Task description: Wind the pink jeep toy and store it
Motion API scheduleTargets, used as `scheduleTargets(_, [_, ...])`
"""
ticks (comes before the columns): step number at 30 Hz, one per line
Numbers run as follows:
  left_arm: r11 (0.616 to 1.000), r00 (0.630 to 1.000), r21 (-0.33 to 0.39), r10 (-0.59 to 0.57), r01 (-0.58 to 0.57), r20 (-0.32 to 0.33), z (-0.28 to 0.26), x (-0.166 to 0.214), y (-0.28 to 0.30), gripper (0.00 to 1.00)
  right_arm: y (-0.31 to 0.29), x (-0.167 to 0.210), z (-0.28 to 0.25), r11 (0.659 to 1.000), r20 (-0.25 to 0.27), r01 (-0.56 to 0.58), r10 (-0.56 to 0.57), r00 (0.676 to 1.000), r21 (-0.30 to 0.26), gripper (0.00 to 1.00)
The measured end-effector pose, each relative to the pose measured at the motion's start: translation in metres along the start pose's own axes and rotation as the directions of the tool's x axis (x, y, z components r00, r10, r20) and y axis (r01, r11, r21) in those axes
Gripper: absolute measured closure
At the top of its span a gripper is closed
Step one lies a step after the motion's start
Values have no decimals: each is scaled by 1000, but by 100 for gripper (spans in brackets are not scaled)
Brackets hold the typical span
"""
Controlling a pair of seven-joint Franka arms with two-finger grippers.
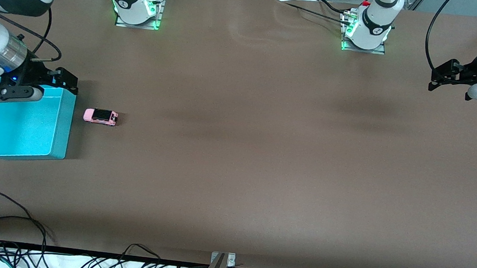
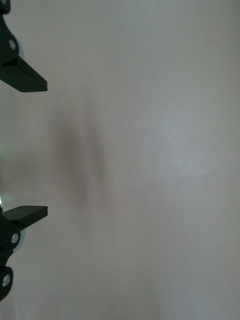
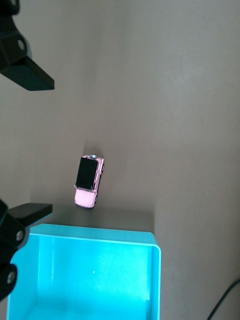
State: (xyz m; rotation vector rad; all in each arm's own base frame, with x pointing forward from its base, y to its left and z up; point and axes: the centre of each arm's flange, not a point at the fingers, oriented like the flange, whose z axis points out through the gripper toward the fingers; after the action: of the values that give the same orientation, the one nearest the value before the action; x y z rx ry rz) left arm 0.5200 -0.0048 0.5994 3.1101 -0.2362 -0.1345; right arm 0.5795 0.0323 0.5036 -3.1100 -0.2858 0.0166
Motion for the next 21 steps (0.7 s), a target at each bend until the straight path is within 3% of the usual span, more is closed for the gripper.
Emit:
scheduleTargets(14, [999,998,-6,-49,50,45,7,3,3,0,4,-5,78,976,-2,219,-219,976,-3,0])
scheduleTargets(21, [998,997,-9,-57,58,46,2,8,5,0,11,-1,129,898,-30,439,-440,898,-28,0])
